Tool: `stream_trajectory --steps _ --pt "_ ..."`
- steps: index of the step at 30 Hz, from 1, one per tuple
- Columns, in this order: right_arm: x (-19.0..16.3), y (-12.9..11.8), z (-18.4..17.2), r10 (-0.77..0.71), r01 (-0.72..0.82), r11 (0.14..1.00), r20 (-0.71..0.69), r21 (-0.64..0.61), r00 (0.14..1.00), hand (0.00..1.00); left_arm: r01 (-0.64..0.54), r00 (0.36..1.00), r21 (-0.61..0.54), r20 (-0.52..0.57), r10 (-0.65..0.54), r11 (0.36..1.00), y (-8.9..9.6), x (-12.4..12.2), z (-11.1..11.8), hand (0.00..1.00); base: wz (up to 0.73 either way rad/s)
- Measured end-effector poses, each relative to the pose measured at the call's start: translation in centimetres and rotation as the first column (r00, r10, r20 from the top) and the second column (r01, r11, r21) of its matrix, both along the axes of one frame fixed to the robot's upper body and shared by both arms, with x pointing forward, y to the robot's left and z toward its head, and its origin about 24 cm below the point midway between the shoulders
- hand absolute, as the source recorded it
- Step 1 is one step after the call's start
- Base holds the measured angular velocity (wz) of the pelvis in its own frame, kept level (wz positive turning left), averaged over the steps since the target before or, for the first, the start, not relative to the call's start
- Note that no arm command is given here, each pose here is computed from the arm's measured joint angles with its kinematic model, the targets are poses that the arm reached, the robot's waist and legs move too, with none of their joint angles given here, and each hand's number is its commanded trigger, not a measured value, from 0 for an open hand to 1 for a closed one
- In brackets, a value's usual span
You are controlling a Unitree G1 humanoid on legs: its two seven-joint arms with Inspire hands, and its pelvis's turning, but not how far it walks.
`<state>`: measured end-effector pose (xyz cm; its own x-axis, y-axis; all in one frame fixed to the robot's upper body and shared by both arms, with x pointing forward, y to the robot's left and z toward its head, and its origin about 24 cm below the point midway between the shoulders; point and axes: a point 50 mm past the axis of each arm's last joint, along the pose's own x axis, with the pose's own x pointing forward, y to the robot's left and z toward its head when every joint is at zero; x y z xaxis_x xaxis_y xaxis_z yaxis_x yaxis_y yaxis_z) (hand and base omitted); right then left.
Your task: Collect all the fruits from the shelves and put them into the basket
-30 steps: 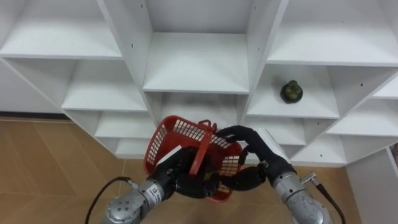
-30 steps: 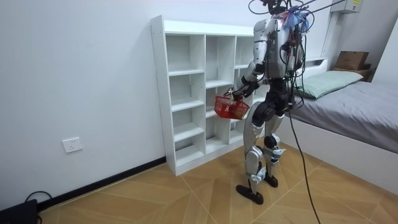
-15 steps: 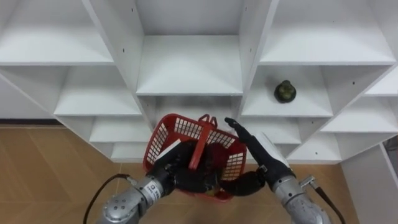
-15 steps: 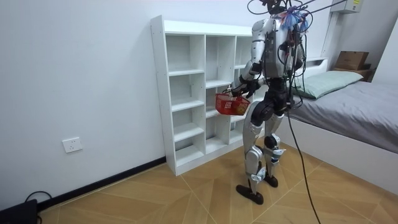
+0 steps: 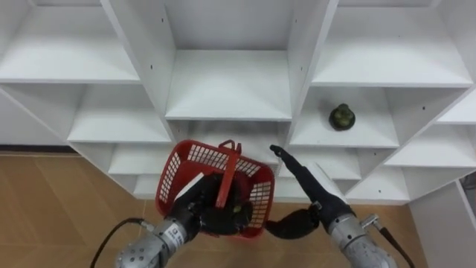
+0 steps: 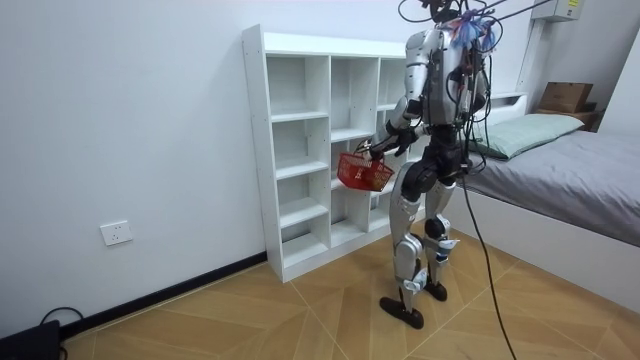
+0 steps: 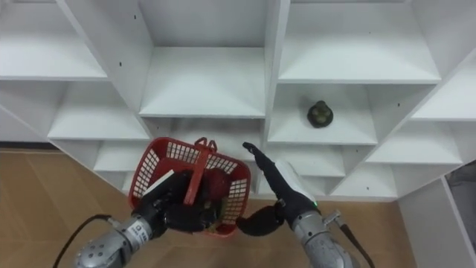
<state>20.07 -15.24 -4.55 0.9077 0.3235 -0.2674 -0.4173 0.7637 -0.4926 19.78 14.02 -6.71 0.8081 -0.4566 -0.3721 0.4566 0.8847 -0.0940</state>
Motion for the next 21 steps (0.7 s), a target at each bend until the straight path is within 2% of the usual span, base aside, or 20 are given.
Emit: stream_trajectory --steps 5,21 --pt "0.3 -0.4 0.3 -0.055 0.054 0.998 0.015 0.034 0.998 0.0 -0.073 0.996 0.071 -0.051 0.077 0.995 1.6 -0.7 -1.3 1.0 -0.04" --pt "0.0 -2.5 1.4 -0.23 0.223 0.971 0.082 0.085 0.97 0.0 -0.144 0.983 0.103 -0.1 0.154 0.984 3.2 -2.5 -2.3 1.0 -0.04"
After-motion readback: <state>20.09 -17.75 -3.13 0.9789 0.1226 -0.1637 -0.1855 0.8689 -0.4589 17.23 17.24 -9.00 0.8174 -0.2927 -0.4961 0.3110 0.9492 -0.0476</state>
